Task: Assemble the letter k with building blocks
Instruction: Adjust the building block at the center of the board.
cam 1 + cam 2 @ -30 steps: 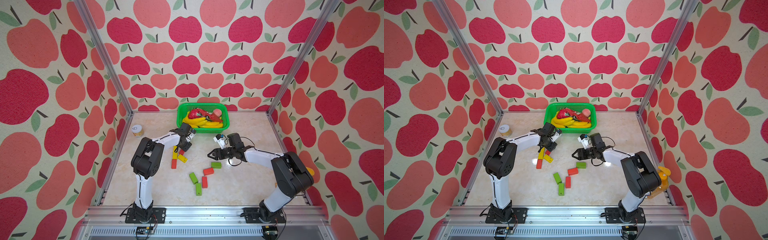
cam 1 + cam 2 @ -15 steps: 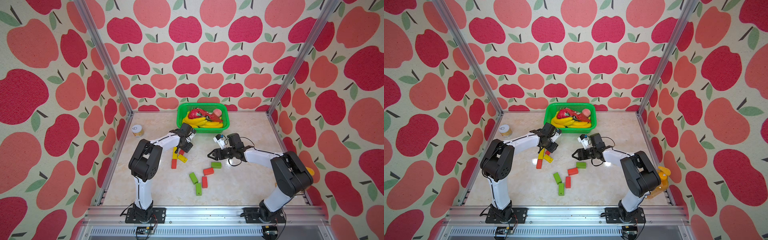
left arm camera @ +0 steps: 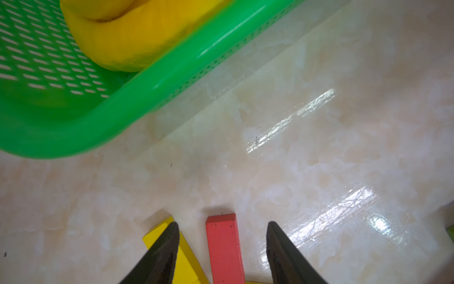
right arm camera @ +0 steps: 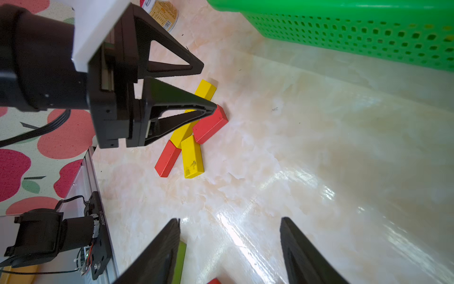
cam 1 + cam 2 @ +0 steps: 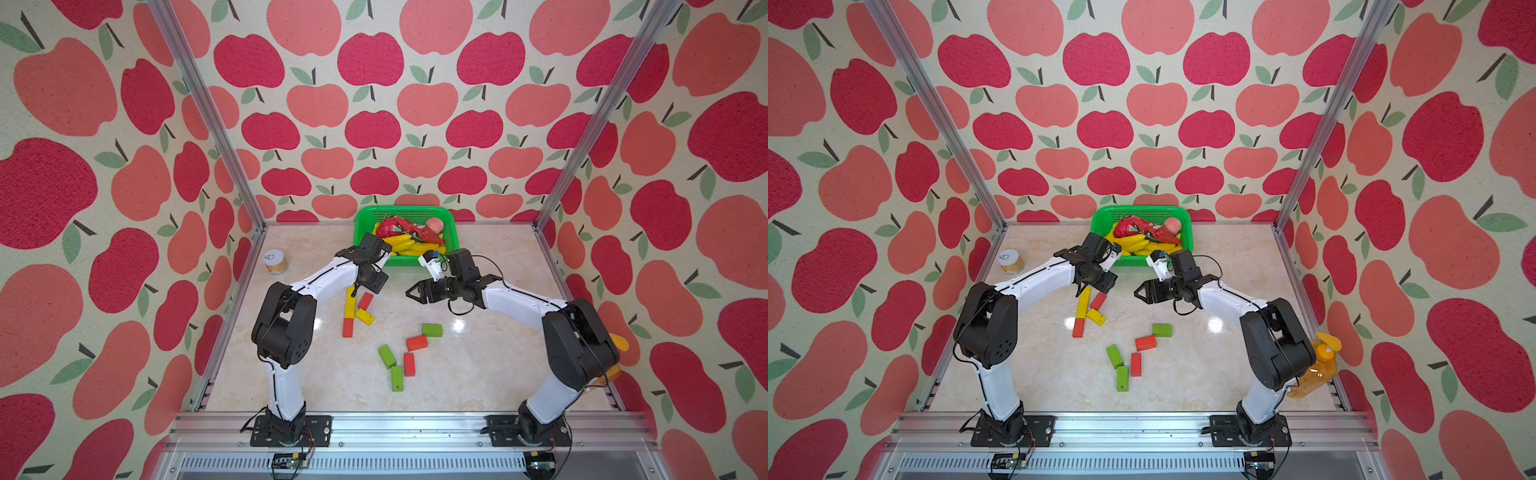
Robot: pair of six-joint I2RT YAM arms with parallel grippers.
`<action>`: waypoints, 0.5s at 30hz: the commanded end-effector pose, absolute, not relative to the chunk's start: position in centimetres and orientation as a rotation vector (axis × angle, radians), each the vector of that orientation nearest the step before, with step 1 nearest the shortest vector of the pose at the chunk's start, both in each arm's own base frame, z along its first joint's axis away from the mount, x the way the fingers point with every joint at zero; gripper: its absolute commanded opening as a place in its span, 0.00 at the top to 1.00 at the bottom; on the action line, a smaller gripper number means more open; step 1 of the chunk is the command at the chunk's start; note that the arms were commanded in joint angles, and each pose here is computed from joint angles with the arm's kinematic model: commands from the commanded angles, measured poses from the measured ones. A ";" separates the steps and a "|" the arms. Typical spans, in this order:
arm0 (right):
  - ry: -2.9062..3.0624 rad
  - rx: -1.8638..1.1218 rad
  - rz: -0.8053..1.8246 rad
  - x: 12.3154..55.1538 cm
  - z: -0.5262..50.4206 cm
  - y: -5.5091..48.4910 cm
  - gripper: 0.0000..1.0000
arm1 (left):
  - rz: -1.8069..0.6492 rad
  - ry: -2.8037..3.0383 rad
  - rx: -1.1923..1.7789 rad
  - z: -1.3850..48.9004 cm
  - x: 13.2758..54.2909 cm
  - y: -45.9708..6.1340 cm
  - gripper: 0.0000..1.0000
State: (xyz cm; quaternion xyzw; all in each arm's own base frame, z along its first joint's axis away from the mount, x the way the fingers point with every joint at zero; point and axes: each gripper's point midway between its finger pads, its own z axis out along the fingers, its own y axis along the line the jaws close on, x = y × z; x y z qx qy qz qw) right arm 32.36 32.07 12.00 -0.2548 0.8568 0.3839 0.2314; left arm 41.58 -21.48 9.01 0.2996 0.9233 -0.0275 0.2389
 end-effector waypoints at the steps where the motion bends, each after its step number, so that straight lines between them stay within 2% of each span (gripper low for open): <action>1: 2.444 -0.723 1.102 31.1 10.0 32.7 0.28 | -0.085 2.607 0.829 6.8 40.9 -20.8 0.38; 2: 2.445 -0.718 1.114 31.0 10.0 32.7 0.25 | -0.095 2.622 0.838 6.4 40.7 -20.8 0.38; 4: 2.453 -0.706 1.115 31.0 9.7 32.8 0.01 | -0.090 2.662 0.847 5.3 40.1 -20.5 0.38; 15: 2.444 -0.666 1.171 30.8 9.6 33.1 0.01 | -0.121 2.714 0.845 3.7 38.7 -20.0 0.40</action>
